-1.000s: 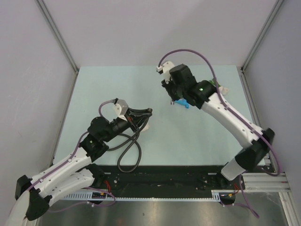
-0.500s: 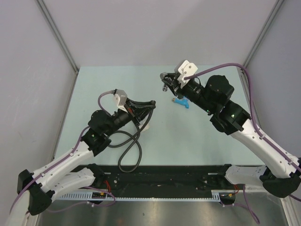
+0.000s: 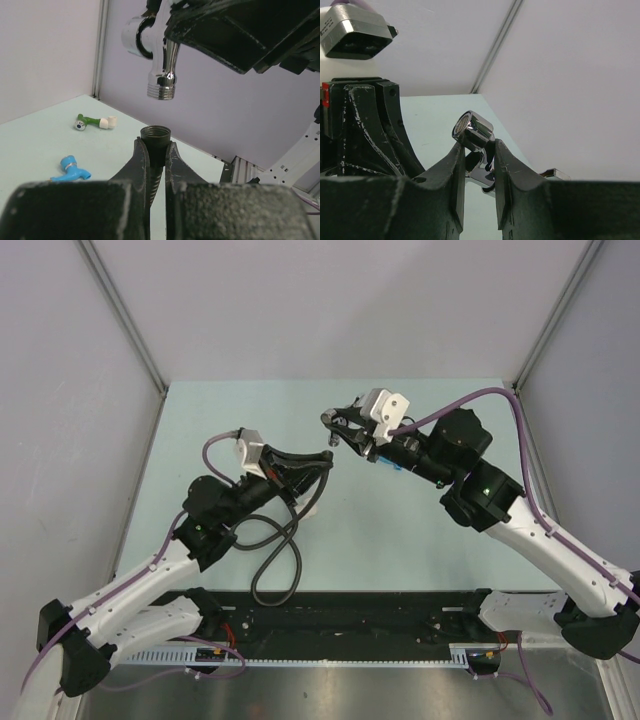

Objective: Install the water faucets

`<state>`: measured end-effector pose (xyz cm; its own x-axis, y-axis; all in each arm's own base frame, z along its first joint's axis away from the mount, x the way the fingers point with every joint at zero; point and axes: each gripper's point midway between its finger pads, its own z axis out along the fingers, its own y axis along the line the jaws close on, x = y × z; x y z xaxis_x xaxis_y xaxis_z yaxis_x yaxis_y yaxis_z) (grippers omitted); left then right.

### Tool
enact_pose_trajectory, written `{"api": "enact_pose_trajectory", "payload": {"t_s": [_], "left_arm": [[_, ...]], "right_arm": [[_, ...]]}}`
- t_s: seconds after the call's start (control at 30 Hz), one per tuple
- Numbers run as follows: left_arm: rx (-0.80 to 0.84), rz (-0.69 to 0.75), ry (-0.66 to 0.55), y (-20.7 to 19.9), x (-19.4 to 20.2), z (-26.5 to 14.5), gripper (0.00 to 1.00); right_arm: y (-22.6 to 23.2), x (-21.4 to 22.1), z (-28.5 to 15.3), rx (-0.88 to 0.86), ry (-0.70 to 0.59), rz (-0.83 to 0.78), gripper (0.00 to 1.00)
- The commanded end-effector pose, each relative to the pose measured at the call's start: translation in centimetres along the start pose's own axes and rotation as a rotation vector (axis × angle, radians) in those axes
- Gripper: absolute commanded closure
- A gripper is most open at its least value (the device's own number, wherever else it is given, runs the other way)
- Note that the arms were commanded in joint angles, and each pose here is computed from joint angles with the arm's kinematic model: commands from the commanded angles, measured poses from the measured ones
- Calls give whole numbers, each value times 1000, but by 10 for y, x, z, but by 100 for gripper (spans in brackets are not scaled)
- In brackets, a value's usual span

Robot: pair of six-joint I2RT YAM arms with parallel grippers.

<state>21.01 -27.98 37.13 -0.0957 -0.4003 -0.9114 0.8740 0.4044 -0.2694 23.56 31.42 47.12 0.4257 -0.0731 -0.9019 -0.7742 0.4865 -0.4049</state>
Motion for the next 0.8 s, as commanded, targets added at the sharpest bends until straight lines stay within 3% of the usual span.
{"api": "enact_pose_trajectory", "payload": {"t_s": [0.0,0.43,0.77], "left_arm": [[97,40,-108,-23,-37,3,100],[115,217,-142,-23,-43,-2,100],[137,225,-173,-29,-51,-5,100]], "right_arm": [[-5,-44,-9,8,-154,-40,100],[12,-56,-11,-69,-215,-16,100],[15,-54,-11,-69,-213,-21,100]]}}
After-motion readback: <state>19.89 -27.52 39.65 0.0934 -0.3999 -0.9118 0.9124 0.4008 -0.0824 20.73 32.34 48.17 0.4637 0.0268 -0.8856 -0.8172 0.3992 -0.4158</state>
